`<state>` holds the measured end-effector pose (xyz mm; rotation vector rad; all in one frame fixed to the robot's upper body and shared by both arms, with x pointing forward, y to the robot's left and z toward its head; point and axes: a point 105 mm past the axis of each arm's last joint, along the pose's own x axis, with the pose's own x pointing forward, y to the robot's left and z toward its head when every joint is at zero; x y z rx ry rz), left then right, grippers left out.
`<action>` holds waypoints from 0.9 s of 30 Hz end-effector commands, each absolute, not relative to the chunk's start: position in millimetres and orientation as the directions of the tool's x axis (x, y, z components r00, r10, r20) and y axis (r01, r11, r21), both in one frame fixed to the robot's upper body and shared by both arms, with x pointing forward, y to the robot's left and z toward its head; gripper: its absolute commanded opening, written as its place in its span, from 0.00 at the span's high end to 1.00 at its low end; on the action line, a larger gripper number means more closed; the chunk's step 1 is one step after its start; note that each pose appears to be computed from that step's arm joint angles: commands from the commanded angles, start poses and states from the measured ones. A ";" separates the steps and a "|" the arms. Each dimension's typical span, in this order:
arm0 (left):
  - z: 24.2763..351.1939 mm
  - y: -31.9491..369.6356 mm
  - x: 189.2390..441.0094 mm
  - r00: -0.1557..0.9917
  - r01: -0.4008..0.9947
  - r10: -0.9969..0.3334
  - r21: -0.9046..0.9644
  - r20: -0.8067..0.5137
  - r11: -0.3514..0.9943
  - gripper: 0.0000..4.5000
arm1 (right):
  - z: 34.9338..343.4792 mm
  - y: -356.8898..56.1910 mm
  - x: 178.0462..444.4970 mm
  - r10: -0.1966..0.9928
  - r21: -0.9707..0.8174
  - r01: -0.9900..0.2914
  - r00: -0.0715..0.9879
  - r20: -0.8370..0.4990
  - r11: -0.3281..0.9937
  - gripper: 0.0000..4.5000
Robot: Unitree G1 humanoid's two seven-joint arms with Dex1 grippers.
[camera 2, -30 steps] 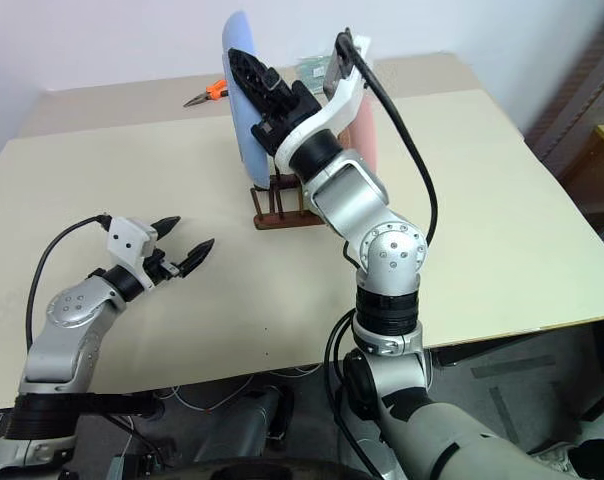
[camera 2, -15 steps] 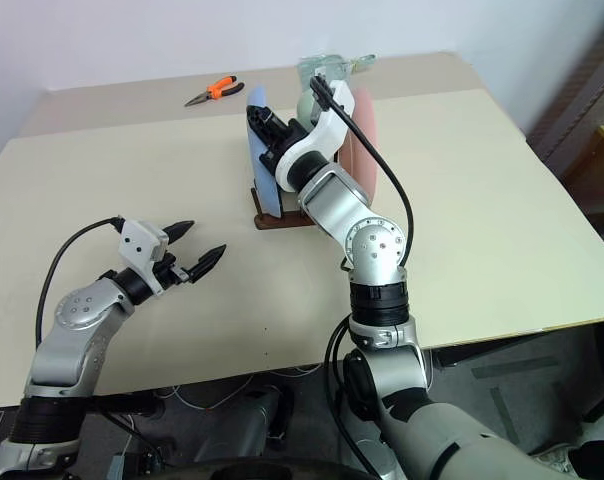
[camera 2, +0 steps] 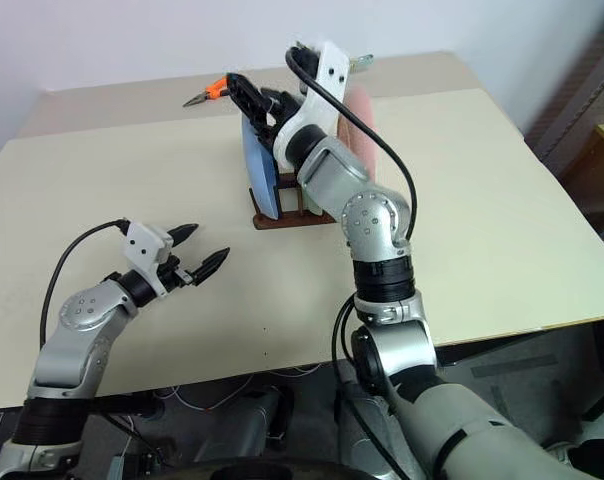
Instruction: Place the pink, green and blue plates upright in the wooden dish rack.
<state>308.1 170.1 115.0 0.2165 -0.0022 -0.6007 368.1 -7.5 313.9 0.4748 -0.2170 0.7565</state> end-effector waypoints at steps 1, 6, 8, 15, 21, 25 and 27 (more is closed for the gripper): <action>124.7 166.2 306.5 0.822 0.559 -0.569 0.230 -0.027 0.796 0.09 | 370.0 -29.6 330.6 0.621 0.036 -0.760 0.556 0.552 0.648 0.34; 123.0 171.8 304.7 0.834 0.543 -0.552 0.230 -0.030 0.808 0.09 | 353.2 -114.6 298.4 0.685 -0.270 -0.649 0.555 0.471 0.711 0.34; 119.4 173.0 303.4 0.834 0.544 -0.551 0.230 -0.040 0.807 0.09 | 329.8 -158.3 299.5 0.644 -0.271 -0.586 0.666 0.376 0.764 0.34; 111.2 172.6 307.6 0.836 0.543 -0.547 0.224 -0.051 0.809 0.09 | 217.4 -228.6 297.9 0.536 -0.277 -0.518 0.844 -0.010 0.809 0.34; 105.3 177.6 306.3 0.844 0.531 -0.532 0.238 -0.067 0.813 0.09 | 162.2 -239.6 308.2 0.492 -0.271 -0.505 0.863 -0.119 0.820 0.34; 101.8 187.8 301.4 0.856 0.513 -0.510 0.260 -0.088 0.818 0.09 | 148.4 -239.6 317.1 0.497 -0.273 -0.511 0.859 -0.125 0.815 0.34; 102.5 191.6 300.0 0.862 0.504 -0.500 0.266 -0.089 0.822 0.09 | 144.7 -238.5 320.7 0.506 -0.284 -0.521 0.852 -0.131 0.805 0.34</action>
